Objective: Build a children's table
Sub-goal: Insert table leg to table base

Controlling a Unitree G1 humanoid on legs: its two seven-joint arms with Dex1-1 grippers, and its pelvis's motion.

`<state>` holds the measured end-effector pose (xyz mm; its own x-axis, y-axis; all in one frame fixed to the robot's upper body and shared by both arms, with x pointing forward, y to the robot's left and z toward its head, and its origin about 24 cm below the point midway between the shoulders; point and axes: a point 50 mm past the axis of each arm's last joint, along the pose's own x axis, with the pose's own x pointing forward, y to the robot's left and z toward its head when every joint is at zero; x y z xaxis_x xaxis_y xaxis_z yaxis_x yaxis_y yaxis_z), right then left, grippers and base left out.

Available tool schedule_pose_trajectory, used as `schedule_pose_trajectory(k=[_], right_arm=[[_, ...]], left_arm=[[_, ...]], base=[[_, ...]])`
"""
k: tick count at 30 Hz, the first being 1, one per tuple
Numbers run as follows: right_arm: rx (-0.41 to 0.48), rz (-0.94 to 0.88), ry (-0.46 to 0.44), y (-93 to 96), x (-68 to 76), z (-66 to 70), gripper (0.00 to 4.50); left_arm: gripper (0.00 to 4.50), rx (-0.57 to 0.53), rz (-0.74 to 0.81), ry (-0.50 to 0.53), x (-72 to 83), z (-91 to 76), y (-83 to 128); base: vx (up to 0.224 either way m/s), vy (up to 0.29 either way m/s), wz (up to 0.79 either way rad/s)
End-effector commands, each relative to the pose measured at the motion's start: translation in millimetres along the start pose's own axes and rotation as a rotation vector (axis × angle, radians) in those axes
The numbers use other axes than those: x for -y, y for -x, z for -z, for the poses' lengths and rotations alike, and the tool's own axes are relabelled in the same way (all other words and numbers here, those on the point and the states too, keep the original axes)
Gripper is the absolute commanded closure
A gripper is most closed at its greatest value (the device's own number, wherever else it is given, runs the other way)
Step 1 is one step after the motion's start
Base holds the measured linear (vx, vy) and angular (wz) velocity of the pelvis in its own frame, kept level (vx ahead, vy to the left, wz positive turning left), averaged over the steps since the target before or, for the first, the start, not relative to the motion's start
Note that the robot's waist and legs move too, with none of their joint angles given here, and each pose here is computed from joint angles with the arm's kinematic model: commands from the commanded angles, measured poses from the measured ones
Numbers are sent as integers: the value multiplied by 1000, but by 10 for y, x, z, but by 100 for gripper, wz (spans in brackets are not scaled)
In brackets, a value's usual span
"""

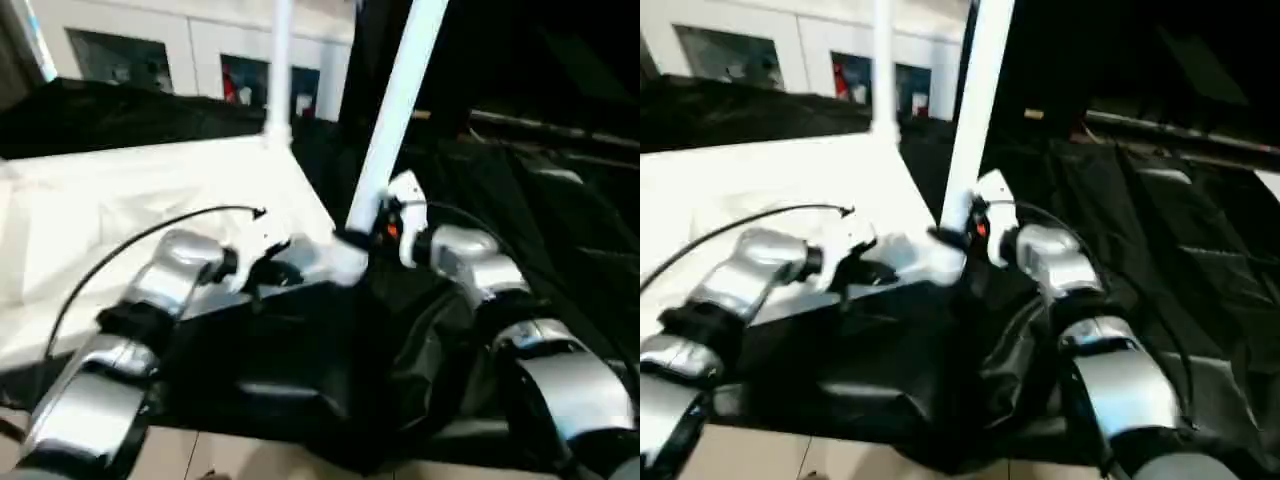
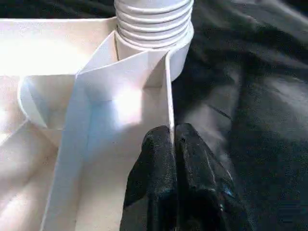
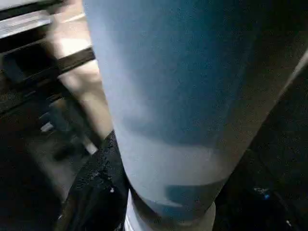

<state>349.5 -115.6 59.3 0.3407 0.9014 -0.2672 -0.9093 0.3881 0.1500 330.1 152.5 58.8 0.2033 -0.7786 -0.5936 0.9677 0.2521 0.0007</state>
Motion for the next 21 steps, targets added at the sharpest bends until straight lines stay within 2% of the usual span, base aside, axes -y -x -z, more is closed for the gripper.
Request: schedule_pose_trajectory(k=[1,10,13,16,21], right_arm=[[-255,-172,-139,-44,-262,602,262],[-255,-218,-122,-35,-321,642,262],[-244,-163,-129,-68,-313,654,262],[-196,-22,-172,-112,-266,669,262],[-178,-11,-198,-105,-303,732,262]], left_arm=[[450,51,122,-86,108,-176,-90],[450,37,125,-86,125,-122,0],[450,39,89,-70,101,-130,-34],[450,41,-20,-29,11,-157,-109],[450,57,-44,-8,-13,-184,-151]], base=[[0,0,0],[0,0,0],[0,0,0],[0,0,0],[0,0,0]])
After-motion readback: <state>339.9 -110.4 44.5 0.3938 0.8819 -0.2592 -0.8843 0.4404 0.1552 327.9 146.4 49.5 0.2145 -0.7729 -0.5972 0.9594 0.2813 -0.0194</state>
